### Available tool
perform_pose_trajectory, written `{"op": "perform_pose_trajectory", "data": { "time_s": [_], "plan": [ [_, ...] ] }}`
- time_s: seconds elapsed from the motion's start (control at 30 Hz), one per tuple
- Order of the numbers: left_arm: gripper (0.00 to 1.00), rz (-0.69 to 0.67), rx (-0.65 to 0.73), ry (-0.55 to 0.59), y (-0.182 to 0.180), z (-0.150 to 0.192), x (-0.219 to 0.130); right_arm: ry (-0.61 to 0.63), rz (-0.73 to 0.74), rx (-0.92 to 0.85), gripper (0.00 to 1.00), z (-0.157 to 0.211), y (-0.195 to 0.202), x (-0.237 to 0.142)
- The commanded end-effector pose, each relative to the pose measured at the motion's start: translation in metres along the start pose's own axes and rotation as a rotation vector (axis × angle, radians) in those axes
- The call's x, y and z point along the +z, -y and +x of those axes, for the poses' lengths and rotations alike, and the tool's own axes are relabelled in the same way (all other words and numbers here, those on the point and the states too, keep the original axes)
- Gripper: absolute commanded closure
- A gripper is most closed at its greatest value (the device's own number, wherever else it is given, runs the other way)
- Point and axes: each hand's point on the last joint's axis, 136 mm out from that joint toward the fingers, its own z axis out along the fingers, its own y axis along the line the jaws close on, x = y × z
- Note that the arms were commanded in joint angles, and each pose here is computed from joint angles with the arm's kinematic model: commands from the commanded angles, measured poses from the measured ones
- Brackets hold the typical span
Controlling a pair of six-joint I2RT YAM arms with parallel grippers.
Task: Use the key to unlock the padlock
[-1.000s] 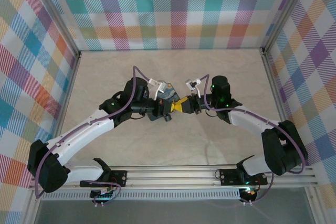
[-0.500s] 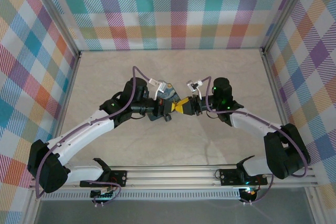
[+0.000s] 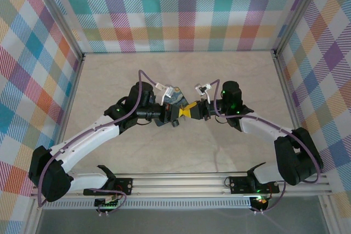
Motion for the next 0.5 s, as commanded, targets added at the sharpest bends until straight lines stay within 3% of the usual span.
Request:
{"op": "perform_pose_trajectory", "data": {
  "time_s": [0.0, 0.23, 0.3, 0.47],
  "plan": [
    [1.00, 0.050, 0.014, 0.029, 0.010, -0.007, -0.005, 0.003, -0.032, -0.042, 0.84, -0.009, -0.007, 0.004],
    [0.99, -0.014, -0.001, 0.052, -0.004, -0.009, -0.003, 0.027, -0.002, -0.071, 0.96, -0.005, -0.007, 0.000],
    [0.82, -0.050, -0.011, 0.060, -0.011, -0.010, -0.003, 0.029, 0.043, -0.068, 0.99, -0.001, -0.001, -0.001],
    [0.57, -0.101, -0.059, 0.060, -0.018, -0.013, -0.007, 0.002, 0.266, -0.040, 1.00, 0.002, 0.033, -0.008]
  ]
}}
